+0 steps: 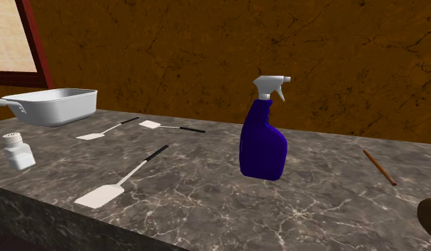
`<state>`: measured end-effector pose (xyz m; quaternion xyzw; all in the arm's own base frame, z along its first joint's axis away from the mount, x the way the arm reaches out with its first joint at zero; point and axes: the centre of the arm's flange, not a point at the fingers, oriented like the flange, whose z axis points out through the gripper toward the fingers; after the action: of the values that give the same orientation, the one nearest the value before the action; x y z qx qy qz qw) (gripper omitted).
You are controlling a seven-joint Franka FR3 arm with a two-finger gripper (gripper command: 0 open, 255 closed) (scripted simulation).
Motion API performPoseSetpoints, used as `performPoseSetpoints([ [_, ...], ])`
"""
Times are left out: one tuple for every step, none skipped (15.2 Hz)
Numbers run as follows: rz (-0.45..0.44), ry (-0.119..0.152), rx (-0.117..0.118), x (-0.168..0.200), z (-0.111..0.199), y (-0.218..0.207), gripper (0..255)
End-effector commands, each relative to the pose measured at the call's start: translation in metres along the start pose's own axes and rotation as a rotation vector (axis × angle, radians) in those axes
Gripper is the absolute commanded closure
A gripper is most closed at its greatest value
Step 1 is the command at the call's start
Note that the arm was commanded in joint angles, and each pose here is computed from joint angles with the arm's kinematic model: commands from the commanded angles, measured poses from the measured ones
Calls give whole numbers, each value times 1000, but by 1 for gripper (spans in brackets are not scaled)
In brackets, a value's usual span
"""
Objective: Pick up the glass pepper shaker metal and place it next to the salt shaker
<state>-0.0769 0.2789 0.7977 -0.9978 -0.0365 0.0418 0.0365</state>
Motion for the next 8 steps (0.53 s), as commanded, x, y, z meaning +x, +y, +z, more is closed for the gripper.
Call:
performPoseSetpoints([
  [2, -1, 0, -24, 1, -9, 255],
  [2, -1, 0, -39, 0, -15, 255],
  [2, -1, 0, -38, 6, -14, 255],
  [2, -1, 0, -38, 11, -14, 255],
  [2, -1, 0, -37, 16, -14, 255],
  [2, -1, 0, -37, 21, -13, 255],
  [2, -1, 0, -37, 27, -13, 255],
  [2, -1, 0, -36, 32, -12, 255],
])
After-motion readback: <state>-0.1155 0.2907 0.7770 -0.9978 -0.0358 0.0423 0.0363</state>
